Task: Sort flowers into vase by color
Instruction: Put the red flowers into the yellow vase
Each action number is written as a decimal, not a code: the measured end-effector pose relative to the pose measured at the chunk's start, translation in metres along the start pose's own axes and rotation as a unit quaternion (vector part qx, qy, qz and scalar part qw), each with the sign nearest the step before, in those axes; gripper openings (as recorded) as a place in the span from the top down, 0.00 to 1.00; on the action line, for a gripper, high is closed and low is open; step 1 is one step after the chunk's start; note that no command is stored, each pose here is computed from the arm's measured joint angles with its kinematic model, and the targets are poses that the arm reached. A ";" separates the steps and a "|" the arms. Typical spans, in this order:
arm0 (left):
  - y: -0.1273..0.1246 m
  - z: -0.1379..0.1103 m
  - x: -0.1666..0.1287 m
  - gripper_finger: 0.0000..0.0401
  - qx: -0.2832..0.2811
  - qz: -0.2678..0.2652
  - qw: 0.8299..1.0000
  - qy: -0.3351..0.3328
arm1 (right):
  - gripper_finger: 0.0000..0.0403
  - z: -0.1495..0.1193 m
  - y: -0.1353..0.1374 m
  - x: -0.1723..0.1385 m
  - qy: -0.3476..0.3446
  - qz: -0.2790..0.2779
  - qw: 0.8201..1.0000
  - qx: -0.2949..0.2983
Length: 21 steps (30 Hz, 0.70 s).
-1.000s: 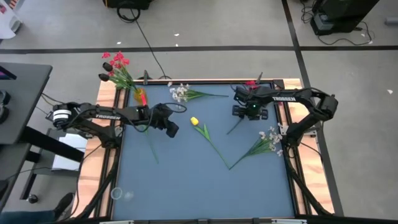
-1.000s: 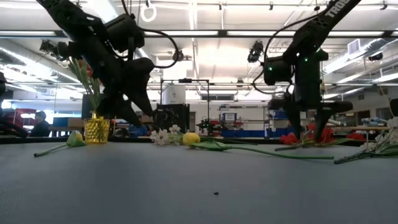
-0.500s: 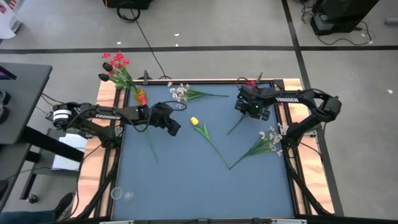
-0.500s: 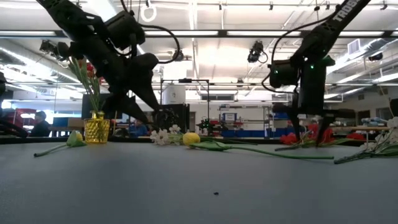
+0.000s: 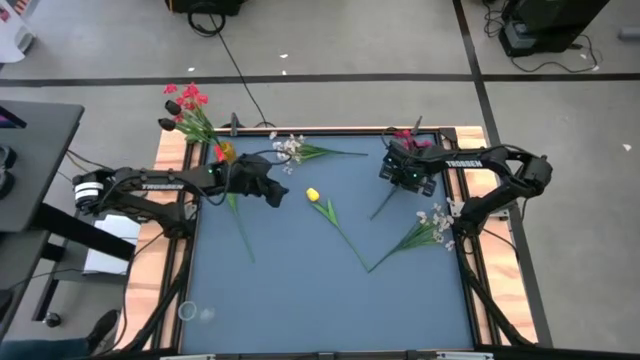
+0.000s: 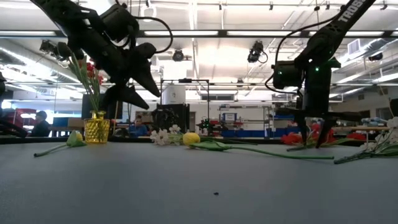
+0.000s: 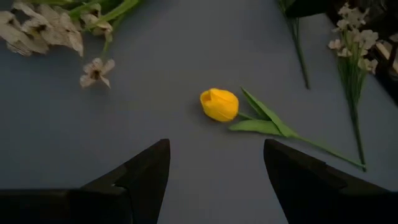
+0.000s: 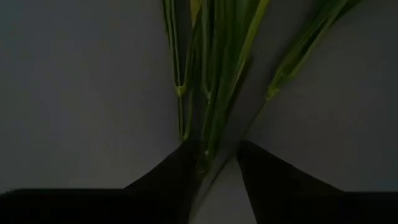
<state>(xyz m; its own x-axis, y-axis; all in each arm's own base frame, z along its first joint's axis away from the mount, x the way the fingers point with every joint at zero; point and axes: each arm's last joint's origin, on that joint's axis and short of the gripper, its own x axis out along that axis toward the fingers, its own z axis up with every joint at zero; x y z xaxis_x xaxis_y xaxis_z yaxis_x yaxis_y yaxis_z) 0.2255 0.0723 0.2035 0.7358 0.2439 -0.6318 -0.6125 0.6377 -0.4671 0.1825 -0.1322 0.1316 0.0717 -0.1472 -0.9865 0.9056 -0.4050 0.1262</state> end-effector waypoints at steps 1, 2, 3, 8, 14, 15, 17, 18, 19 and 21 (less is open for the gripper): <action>0.000 0.000 0.000 0.34 0.002 0.001 1.000 0.000 | 0.68 0.000 0.000 0.000 -0.003 -0.001 1.000 -0.003; 0.000 0.000 0.000 0.34 0.003 0.001 1.000 0.001 | 0.70 0.000 0.000 0.000 -0.003 -0.001 1.000 -0.004; 0.000 0.000 0.000 0.34 0.003 0.000 1.000 0.001 | 0.72 -0.001 0.000 0.000 -0.003 -0.001 1.000 -0.005; -0.002 -0.001 -0.001 0.34 0.010 -0.007 1.000 0.001 | 0.82 -0.006 0.001 -0.002 -0.007 0.007 1.000 -0.027; -0.005 0.002 -0.009 0.34 0.012 -0.026 0.999 -0.015 | 0.93 -0.020 0.007 -0.012 0.001 0.059 0.997 -0.041; -0.007 0.005 -0.011 0.34 0.011 -0.037 0.999 -0.024 | 0.94 -0.023 0.008 -0.017 0.002 0.071 0.996 -0.044; -0.011 0.006 -0.014 0.34 0.012 -0.050 0.998 -0.034 | 0.96 -0.029 0.009 -0.024 0.001 0.096 0.994 -0.050; -0.011 0.005 -0.014 0.34 0.014 -0.052 0.998 -0.031 | 0.97 -0.032 0.011 -0.028 -0.003 0.110 0.993 -0.048; -0.012 0.005 -0.015 0.34 0.017 -0.057 0.998 -0.033 | 0.97 -0.035 0.011 -0.032 -0.008 0.123 0.991 -0.047; -0.016 0.006 -0.015 0.34 0.022 -0.069 0.996 -0.042 | 0.97 -0.042 0.014 -0.041 -0.016 0.163 0.985 -0.056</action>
<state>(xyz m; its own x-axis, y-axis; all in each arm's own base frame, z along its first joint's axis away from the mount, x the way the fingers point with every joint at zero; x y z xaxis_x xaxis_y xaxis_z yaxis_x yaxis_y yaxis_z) 0.2258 0.0627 0.2240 0.8353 0.2102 -0.5081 -0.4914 0.7000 -0.5183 0.2102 -0.0942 0.1693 0.3538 -0.2822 -0.8918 0.8777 -0.2293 0.4207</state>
